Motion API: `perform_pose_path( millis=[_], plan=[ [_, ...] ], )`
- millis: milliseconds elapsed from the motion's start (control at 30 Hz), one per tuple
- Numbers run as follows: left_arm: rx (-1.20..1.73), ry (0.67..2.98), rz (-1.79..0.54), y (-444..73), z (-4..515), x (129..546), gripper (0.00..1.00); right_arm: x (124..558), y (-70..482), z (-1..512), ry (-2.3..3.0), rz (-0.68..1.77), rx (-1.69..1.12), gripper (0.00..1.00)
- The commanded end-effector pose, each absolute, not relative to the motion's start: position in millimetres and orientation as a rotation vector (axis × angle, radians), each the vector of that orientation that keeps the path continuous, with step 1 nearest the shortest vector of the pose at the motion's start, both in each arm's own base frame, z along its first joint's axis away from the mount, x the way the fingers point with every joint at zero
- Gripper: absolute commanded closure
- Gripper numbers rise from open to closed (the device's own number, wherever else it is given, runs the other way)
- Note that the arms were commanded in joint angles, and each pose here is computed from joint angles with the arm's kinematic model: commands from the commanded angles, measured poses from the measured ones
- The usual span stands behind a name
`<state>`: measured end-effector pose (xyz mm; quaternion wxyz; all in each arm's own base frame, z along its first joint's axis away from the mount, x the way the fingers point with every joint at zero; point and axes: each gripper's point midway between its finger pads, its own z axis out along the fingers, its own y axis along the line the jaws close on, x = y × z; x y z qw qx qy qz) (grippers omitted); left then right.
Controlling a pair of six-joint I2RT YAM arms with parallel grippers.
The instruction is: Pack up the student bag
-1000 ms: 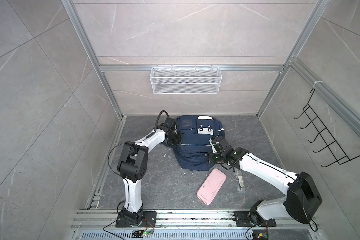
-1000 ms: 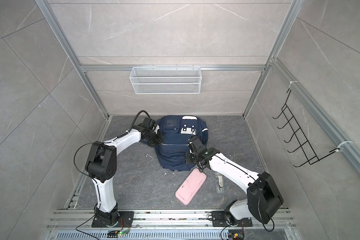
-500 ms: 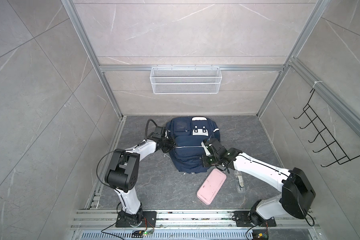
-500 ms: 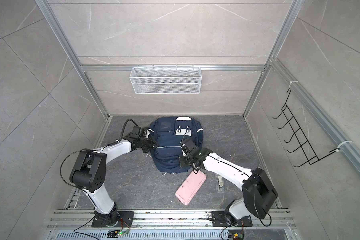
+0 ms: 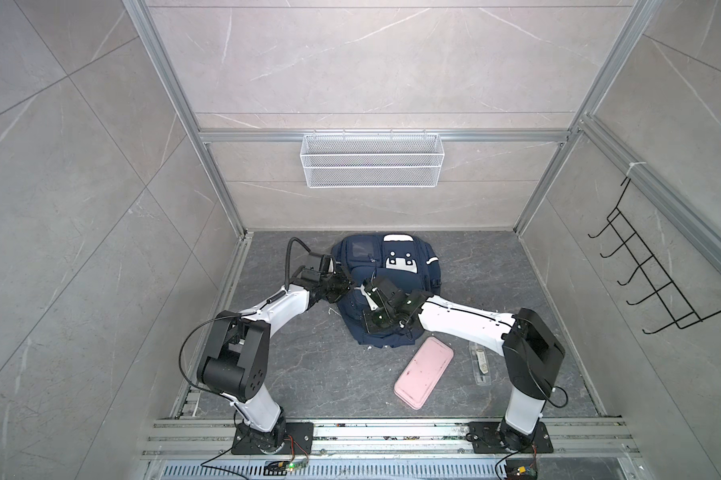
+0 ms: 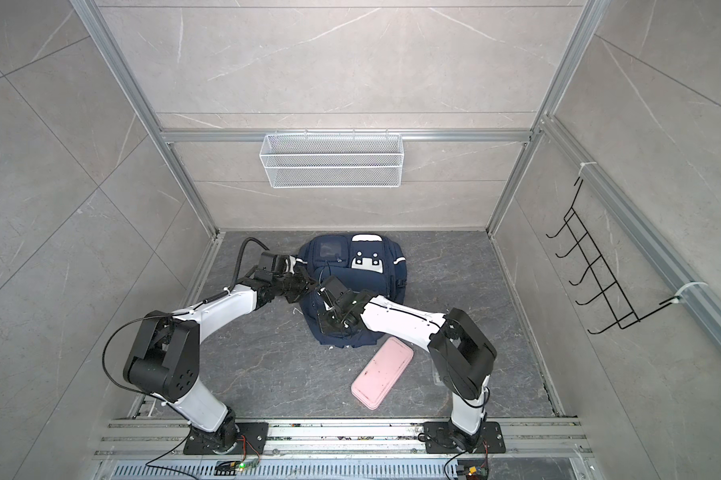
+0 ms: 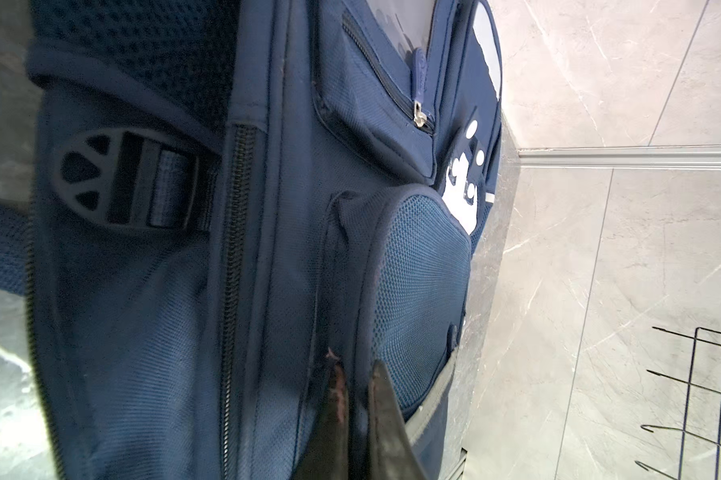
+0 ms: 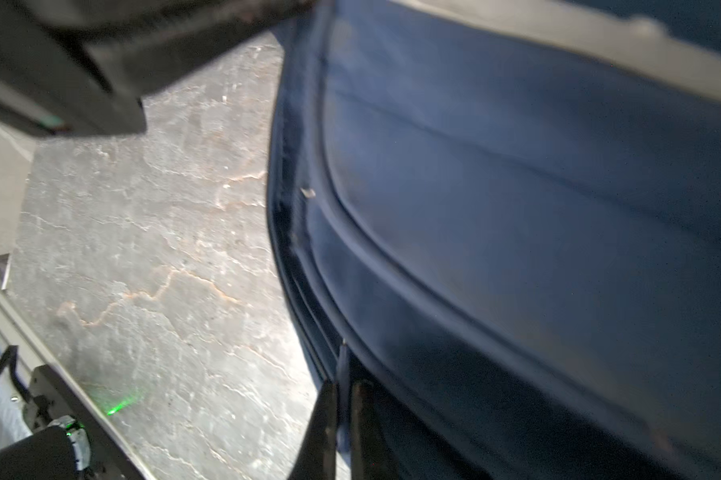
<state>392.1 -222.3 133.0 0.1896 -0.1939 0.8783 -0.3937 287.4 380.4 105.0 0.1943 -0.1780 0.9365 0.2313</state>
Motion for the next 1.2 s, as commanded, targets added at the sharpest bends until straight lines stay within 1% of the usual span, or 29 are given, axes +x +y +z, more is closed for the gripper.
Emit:
perform_pose_path(
  millis=[0,233,367,467,533,767,967,1167],
  plan=[
    [-0.541,2.330,-1.156,-217.5,174.9,393.6,1.00,297.0,396.6,119.5,2.583,0.712,-0.449,1.00],
    [-0.757,2.216,-0.999,-166.0,166.0,364.2,1.00,309.4,368.6,116.5,2.587,0.680,-0.376,1.00],
    [-0.820,2.181,-0.964,-161.3,156.7,344.6,1.00,313.8,350.3,115.0,2.591,0.662,-0.348,1.00],
    [-0.772,2.201,-0.936,-176.0,157.7,335.9,1.00,316.8,337.3,116.8,2.587,0.648,-0.345,1.00],
    [-0.732,2.218,-0.958,-192.4,160.8,336.3,1.00,314.6,333.0,118.4,2.588,0.636,-0.372,1.00],
    [-0.621,2.272,-1.057,-246.7,169.0,354.9,1.00,301.0,331.3,124.9,2.589,0.665,-0.396,1.00],
    [-0.597,2.292,-1.074,-270.2,166.0,366.3,1.00,289.4,343.5,137.5,2.560,0.719,-0.395,1.00],
    [-0.580,2.311,-1.088,-287.1,160.1,363.7,1.00,296.4,356.5,138.5,2.548,0.744,-0.354,1.00]
  ],
)
